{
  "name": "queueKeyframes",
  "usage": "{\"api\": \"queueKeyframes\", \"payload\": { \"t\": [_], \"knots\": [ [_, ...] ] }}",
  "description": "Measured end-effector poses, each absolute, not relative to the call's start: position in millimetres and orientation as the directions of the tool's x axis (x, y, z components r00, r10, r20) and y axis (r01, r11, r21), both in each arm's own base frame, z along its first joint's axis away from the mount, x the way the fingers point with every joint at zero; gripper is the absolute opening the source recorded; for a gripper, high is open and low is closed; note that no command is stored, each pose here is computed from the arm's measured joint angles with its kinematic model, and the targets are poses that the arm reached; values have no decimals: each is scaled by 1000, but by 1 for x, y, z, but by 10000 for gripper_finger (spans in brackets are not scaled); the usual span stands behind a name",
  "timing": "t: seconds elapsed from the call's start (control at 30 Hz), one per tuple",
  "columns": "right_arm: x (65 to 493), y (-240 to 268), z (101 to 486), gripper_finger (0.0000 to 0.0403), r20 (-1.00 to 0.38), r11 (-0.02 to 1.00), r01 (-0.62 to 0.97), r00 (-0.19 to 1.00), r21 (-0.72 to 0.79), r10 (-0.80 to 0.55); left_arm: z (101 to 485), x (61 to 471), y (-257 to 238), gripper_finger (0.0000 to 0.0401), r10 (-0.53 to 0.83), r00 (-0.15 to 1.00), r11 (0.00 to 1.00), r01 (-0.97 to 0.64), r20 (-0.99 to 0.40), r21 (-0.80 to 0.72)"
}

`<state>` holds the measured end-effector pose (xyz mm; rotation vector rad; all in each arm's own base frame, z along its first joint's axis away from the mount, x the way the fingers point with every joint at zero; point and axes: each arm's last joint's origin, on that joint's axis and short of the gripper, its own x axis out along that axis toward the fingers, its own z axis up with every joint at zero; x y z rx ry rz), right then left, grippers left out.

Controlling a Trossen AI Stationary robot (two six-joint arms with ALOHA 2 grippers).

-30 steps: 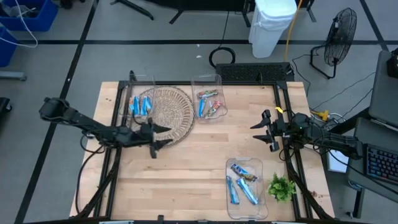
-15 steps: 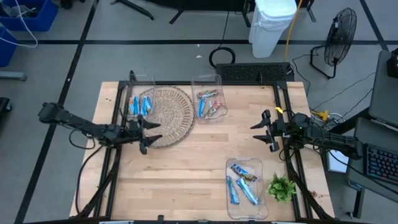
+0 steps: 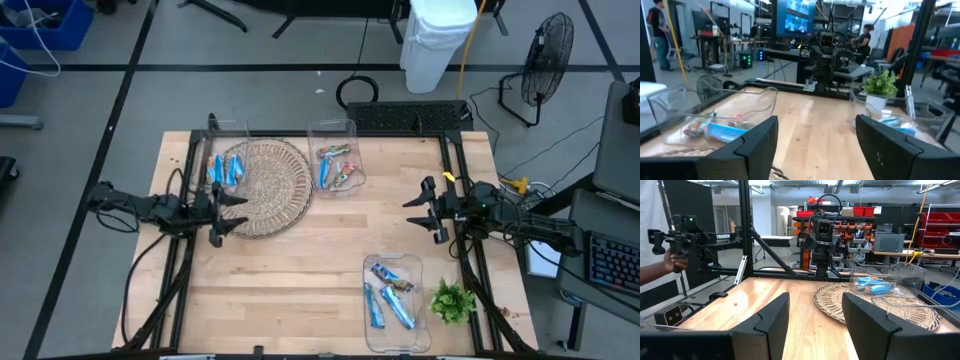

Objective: Pick and place Granola Bars by type
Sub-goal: Return to Home Position

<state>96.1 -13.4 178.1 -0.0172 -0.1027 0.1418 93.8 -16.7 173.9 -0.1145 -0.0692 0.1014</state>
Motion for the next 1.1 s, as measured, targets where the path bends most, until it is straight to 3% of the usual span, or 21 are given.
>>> {"api": "queueKeyframes", "payload": {
  "t": [0.27,1.1],
  "knots": [
    [96,-13,178,174,100,990,-140,985,-24,142,172,95,-17,267,115,992,992,-113,41,-51],
    [96,-13,178,174,99,990,-140,985,-24,142,173,95,-17,267,115,992,992,-112,56,-55]
  ]
}}
